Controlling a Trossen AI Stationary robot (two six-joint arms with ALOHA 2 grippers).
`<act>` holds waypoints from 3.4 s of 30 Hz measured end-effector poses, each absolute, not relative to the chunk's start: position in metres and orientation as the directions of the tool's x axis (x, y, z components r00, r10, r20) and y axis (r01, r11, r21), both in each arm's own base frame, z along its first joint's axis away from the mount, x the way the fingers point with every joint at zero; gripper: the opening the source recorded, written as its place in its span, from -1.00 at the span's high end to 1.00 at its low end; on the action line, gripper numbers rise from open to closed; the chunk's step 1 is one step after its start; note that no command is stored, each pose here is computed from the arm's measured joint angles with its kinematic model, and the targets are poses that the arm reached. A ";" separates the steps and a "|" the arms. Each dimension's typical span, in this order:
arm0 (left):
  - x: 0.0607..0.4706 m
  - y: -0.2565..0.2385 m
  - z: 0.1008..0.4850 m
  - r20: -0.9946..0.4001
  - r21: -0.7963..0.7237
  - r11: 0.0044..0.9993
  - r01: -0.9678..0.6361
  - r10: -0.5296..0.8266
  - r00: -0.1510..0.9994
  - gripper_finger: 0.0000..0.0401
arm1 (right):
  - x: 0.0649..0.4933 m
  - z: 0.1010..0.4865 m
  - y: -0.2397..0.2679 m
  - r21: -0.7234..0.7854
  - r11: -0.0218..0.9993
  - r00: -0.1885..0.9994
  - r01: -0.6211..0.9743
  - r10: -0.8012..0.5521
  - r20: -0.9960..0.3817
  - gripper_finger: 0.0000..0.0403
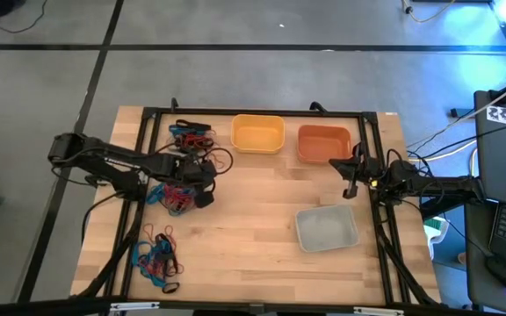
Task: Sort rubber bands into baskets
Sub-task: Put the blue rubber band into the yellow bin
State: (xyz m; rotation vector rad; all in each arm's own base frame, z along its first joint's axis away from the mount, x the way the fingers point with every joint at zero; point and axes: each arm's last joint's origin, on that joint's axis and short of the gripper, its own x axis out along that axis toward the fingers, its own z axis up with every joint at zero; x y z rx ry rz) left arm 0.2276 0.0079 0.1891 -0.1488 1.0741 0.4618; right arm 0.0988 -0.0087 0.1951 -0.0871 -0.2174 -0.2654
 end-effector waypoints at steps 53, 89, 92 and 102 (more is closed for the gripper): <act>0.235 0.022 0.144 -0.949 0.174 0.851 -0.495 0.279 0.146 0.41 | 0.109 0.186 -0.008 -0.074 0.967 0.965 0.243 -0.234 0.117 0.97; 0.232 0.022 0.243 -0.768 0.135 0.851 -0.508 0.414 0.489 0.93 | 0.109 0.185 -0.008 -0.076 0.967 0.966 0.243 -0.234 0.110 0.97; 0.231 0.018 0.245 -0.784 0.086 0.884 -0.459 0.345 0.517 0.96 | 0.109 0.185 -0.008 -0.076 0.967 0.966 0.243 -0.234 0.110 0.97; 0.214 0.008 0.259 -0.793 -0.024 0.916 -0.400 0.226 0.566 0.91 | 0.109 0.185 -0.008 -0.076 0.967 0.966 0.244 -0.235 0.110 0.97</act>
